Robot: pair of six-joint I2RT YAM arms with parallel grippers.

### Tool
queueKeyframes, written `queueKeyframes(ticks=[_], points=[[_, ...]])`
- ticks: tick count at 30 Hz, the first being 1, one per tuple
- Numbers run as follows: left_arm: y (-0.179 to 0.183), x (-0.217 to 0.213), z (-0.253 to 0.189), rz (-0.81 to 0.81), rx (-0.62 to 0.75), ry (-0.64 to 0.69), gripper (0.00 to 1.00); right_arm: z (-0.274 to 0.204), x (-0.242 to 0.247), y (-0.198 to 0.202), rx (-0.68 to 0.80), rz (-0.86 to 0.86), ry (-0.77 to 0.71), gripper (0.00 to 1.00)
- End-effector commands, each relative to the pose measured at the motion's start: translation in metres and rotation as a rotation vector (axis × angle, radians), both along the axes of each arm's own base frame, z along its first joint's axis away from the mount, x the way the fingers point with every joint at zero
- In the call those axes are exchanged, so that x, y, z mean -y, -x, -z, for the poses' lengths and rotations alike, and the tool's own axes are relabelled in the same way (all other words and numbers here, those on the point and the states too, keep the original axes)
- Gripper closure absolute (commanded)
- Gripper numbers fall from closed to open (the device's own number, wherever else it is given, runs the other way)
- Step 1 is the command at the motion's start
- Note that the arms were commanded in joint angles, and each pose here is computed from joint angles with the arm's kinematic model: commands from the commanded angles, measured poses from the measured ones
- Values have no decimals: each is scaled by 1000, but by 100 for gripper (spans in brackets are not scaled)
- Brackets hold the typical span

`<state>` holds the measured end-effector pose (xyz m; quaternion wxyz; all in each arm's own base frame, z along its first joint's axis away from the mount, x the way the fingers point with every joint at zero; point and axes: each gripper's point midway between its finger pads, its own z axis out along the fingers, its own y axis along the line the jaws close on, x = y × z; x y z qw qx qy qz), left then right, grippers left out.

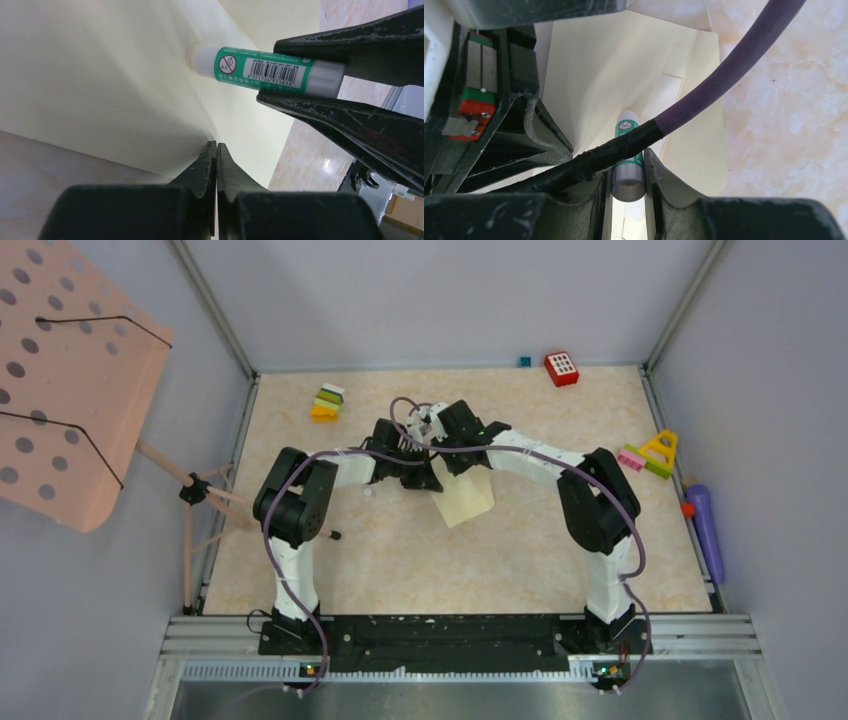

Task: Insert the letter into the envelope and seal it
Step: Paint the envelope at the center of the board.

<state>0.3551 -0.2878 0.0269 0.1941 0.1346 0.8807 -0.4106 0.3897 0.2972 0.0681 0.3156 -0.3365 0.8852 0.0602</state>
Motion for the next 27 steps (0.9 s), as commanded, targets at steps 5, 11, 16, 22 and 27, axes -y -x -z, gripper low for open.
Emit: queueKeyframes(ticks=[5, 11, 16, 22, 27], points=[[11, -8, 29, 1, -38, -108, 100, -3, -4, 0, 11, -3, 3, 100], [11, -9, 31, -5, -43, -114, 100, -15, 10, 20, 4, -33, 10, 100], [10, -9, 31, -6, -42, -117, 100, -18, 17, 37, -30, -67, 14, 100], [10, -9, 31, -7, -42, -118, 100, -26, 22, 49, -43, -82, 7, 100], [10, -9, 31, -8, -45, -116, 100, -32, 20, 53, -40, -95, -14, 100]])
